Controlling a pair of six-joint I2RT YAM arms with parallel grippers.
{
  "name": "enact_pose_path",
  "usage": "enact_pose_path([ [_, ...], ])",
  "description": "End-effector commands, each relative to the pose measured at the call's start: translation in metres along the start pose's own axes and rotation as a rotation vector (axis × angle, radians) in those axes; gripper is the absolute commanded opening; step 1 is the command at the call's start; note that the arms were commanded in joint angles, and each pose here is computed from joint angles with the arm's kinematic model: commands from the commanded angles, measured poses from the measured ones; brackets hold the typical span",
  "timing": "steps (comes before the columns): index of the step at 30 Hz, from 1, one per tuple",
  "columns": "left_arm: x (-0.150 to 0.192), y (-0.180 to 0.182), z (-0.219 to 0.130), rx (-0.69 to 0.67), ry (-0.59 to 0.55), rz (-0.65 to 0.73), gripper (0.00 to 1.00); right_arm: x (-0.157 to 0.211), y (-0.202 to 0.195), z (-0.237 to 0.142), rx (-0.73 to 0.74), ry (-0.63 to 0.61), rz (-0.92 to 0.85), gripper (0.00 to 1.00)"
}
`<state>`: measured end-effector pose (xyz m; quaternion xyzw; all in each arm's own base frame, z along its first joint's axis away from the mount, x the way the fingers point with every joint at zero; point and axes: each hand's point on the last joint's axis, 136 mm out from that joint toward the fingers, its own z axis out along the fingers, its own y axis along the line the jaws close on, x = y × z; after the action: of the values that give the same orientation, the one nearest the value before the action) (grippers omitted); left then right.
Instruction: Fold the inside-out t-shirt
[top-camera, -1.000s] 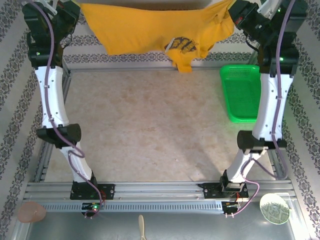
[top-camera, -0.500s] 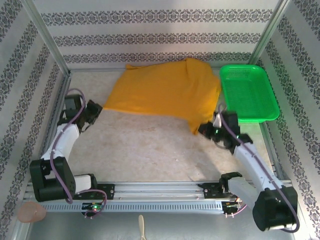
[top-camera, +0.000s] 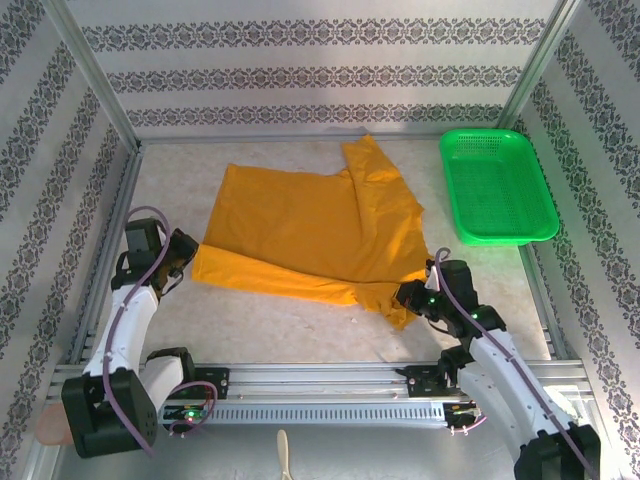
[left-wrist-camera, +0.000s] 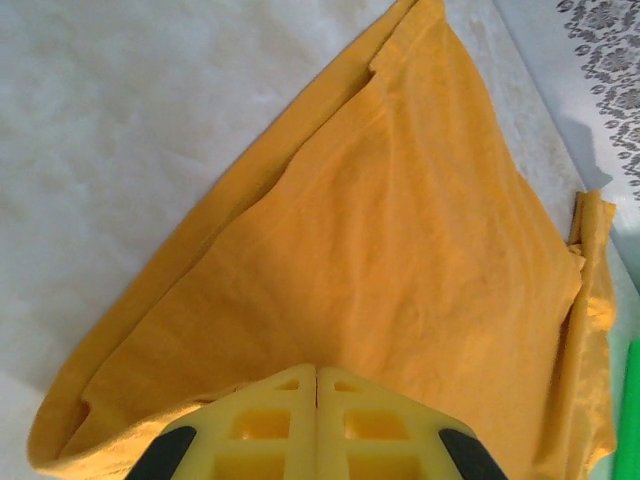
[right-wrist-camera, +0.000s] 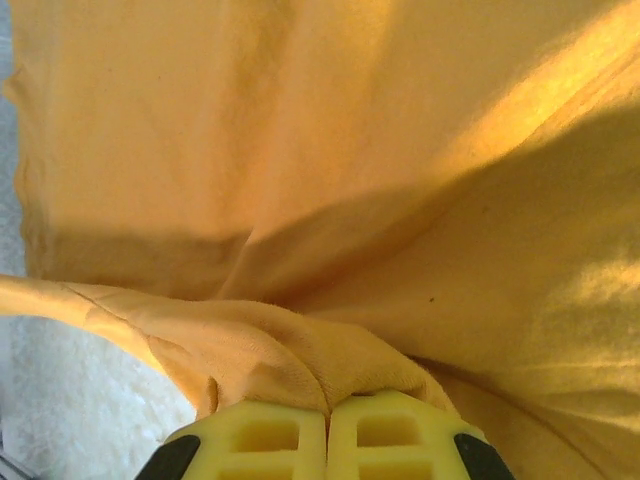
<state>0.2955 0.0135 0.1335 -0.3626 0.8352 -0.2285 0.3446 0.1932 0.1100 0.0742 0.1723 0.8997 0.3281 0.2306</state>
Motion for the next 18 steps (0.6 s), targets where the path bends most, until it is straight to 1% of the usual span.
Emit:
enact_pose_path([
  [1, 0.013, 0.024, -0.01, -0.082, 0.006, 0.001, 0.0, 0.012, -0.002, -0.005, 0.0, 0.024, 0.025, 0.0],
  [3, 0.02, 0.028, -0.017, -0.08, 0.002, -0.004, 0.0, 0.018, 0.004, -0.01, -0.028, 0.038, 0.028, 0.0],
  [4, 0.023, 0.029, -0.022, -0.079, -0.004, -0.009, 0.0, 0.022, 0.008, -0.013, -0.05, 0.05, 0.029, 0.02],
  [5, 0.025, 0.03, -0.025, -0.077, -0.008, -0.012, 0.0, 0.026, 0.012, -0.015, -0.062, 0.062, 0.031, 0.12],
  [6, 0.027, 0.029, -0.032, -0.066, -0.019, -0.012, 0.0, 0.028, 0.015, -0.019, -0.068, 0.064, 0.028, 0.3],
  [7, 0.027, 0.027, -0.038, -0.058, -0.033, -0.008, 0.0, 0.028, 0.018, -0.025, -0.065, 0.055, 0.022, 0.44],
  [8, 0.027, 0.025, -0.045, -0.054, -0.044, -0.004, 0.02, 0.029, 0.016, -0.029, -0.052, 0.043, 0.022, 0.51],
  [9, 0.025, 0.022, -0.053, -0.051, -0.066, 0.005, 0.13, 0.017, 0.027, -0.043, -0.063, -0.011, 0.007, 0.56],
  [10, 0.022, 0.021, -0.062, -0.056, -0.09, 0.016, 0.27, 0.009, 0.029, -0.051, -0.048, -0.054, 0.002, 0.6],
  [12, 0.011, 0.013, -0.079, -0.056, -0.148, 0.042, 0.44, -0.008, 0.035, -0.062, -0.022, -0.12, -0.01, 0.64],
  [13, 0.004, 0.008, -0.086, -0.054, -0.171, 0.055, 0.51, -0.018, 0.04, -0.064, -0.011, -0.14, -0.02, 0.63],
  [16, -0.016, -0.01, -0.097, -0.048, -0.204, 0.088, 0.66, -0.051, 0.052, -0.065, 0.041, -0.179, -0.062, 0.63],
  [18, -0.029, -0.021, -0.097, -0.04, -0.217, 0.105, 0.7, -0.076, 0.06, -0.067, 0.059, -0.223, -0.075, 0.64],
])
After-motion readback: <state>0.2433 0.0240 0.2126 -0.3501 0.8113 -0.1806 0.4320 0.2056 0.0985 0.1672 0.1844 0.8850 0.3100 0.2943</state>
